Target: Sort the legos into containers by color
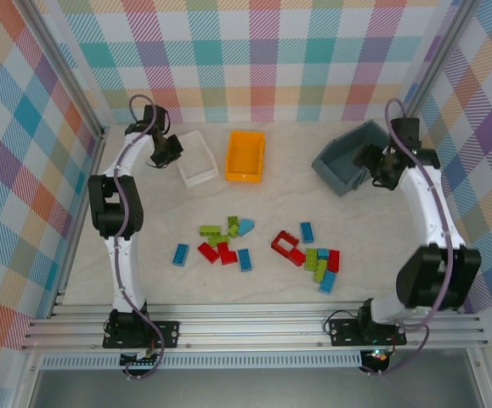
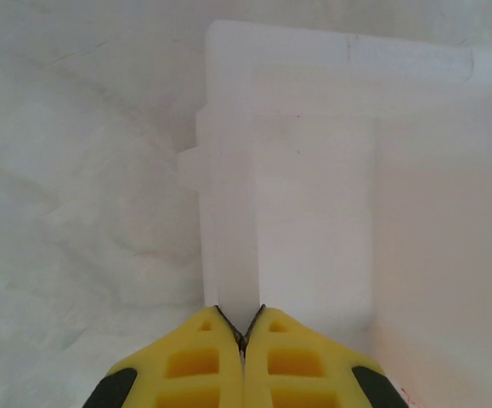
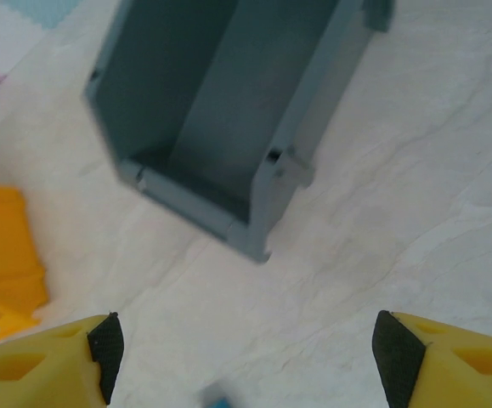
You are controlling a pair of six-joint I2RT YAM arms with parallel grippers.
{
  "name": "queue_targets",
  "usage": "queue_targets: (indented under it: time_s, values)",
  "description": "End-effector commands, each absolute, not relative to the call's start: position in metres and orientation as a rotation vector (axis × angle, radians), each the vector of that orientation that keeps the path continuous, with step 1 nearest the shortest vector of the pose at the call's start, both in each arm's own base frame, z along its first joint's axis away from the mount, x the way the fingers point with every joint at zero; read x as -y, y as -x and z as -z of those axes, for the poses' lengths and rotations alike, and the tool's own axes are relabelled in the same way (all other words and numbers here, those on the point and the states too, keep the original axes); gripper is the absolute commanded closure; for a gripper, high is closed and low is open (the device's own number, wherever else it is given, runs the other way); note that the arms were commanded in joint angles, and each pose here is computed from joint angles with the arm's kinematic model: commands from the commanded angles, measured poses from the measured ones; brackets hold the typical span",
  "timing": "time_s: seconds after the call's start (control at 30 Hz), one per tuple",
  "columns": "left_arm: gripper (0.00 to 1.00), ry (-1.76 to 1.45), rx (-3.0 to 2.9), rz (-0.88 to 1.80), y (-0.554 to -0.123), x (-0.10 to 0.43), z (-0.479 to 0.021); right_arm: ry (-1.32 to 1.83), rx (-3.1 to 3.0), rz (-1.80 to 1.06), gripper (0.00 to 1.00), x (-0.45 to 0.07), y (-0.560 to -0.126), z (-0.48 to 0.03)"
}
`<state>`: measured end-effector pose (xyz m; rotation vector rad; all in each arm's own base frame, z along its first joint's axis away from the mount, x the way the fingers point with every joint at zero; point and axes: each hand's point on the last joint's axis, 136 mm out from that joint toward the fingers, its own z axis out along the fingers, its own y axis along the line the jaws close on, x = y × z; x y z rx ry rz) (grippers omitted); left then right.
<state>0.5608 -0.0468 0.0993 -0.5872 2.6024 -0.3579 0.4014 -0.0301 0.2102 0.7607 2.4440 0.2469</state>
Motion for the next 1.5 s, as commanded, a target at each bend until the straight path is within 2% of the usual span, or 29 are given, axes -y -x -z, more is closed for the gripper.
queue_targets:
  time_s: [0.0, 0.13, 0.23, 0.4, 0.57, 0.63, 0.7, 0.77, 0.87, 0.93, 1.0, 1.13, 1.47]
  values:
    - [1.00, 0.354, -2.653, 0.471, -0.566, 0.077, -0.093, -0.829, -2.443, -0.239, 0.22, 0.055, -0.423, -0.203]
    - [1.00, 0.199, -2.665, 0.468, -0.572, 0.096, -0.093, -0.832, -2.519, -0.161, 0.24, 0.078, -0.451, -0.175]
    - [1.00, 0.109, -2.684, 0.438, -0.572, 0.105, -0.091, -0.780, -2.573, -0.164, 0.30, 0.077, -0.472, -0.160]
    - [1.00, -0.028, -2.695, 0.439, -0.569, 0.121, -0.088, -0.764, -2.605, -0.175, 0.32, 0.076, -0.492, -0.142]
    - [1.00, -0.082, -2.707, 0.460, -0.565, 0.132, -0.085, -0.698, -2.684, -0.151, 0.45, 0.069, -0.505, -0.117]
    - [0.97, -0.079, -2.712, 0.450, -0.563, 0.133, -0.086, -0.651, -2.713, -0.104, 0.55, 0.067, -0.507, -0.113]
    - [0.90, -0.064, -2.717, 0.446, -0.562, 0.133, -0.086, -0.588, -2.732, -0.055, 0.66, 0.064, -0.507, -0.112]
    - [0.78, -0.044, -2.717, 0.437, -0.559, 0.132, -0.089, -0.505, -2.741, -0.001, 0.77, 0.057, -0.506, -0.113]
    - [0.67, -0.012, -2.698, 0.423, -0.556, 0.129, -0.099, -0.366, -2.733, 0.060, 0.86, 0.044, -0.508, -0.121]
    - [0.63, 0.021, -2.691, 0.408, -0.553, 0.126, -0.108, -0.278, -2.732, 0.082, 0.90, 0.035, -0.511, -0.125]
    - [0.55, 0.060, -2.677, 0.394, -0.548, 0.122, -0.117, -0.191, -2.729, 0.076, 0.90, 0.024, -0.514, -0.129]
    - [0.51, 0.150, -2.645, 0.381, -0.534, 0.116, -0.137, -0.011, -2.724, -0.043, 0.90, -0.012, -0.519, -0.133]
    - [0.48, 0.233, -2.515, 0.430, -0.472, 0.131, -0.188, 0.126, -2.724, -0.155, 0.88, -0.076, -0.529, -0.130]
